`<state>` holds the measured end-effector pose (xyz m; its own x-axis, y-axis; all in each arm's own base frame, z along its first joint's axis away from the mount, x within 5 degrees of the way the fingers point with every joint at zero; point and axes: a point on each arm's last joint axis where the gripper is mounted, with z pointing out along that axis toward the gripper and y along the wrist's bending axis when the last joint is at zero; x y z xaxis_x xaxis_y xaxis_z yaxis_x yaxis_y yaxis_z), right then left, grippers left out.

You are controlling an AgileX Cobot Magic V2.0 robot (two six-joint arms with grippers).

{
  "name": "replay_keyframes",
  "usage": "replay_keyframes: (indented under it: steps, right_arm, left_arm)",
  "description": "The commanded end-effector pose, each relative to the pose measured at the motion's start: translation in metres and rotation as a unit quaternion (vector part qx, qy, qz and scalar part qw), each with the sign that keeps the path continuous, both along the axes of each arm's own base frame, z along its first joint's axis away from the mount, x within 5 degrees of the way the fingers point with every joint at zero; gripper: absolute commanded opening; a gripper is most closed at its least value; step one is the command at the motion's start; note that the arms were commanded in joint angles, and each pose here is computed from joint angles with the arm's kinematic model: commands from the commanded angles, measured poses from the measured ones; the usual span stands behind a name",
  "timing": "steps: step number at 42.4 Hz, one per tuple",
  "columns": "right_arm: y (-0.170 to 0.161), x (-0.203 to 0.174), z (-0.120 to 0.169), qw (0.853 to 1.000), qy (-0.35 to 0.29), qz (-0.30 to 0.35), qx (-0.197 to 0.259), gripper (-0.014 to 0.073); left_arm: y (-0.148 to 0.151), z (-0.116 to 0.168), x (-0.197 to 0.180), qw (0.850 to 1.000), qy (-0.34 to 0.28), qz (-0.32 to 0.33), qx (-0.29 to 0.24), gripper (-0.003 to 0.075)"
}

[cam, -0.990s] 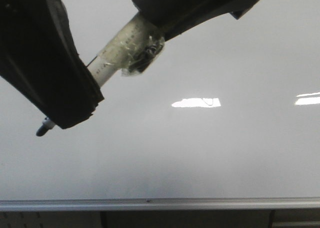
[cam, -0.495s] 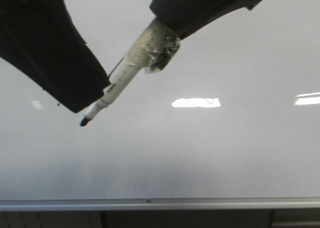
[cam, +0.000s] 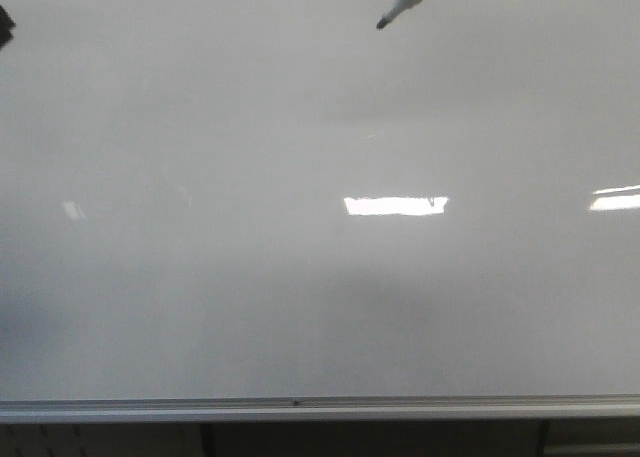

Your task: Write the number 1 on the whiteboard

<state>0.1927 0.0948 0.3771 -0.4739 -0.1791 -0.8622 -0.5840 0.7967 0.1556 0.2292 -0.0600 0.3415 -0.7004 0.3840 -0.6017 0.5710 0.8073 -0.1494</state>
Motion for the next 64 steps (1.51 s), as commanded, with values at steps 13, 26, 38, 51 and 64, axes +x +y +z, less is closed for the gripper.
replay_keyframes:
  steps: [13,26,38,51,64]
  right_arm:
    - [-0.031,-0.042,-0.006,0.981,-0.143,-0.110,0.074,-0.0058]
    - [-0.033,-0.041,-0.012,0.979,-0.147,-0.122,0.076,-0.0058]
    - [-0.032,-0.022,-0.017,0.974,-0.154,-0.150,0.074,-0.0058]
    - [-0.035,0.010,-0.023,0.954,-0.179,-0.220,0.094,-0.0058]
    - [-0.037,0.020,-0.026,0.946,-0.198,-0.242,0.086,-0.0058]
  left_arm:
    - [0.039,0.023,-0.057,0.948,-0.259,0.182,-0.041,-0.0020]
    - [0.044,-0.006,-0.103,0.919,-0.326,0.215,-0.049,-0.0020]
    - [0.044,-0.007,-0.105,0.920,-0.325,0.214,-0.050,-0.0020]
    - [0.044,-0.007,-0.105,0.920,-0.325,0.214,-0.050,-0.0020]
    - [0.044,-0.007,-0.105,0.920,-0.325,0.214,-0.050,-0.0020]
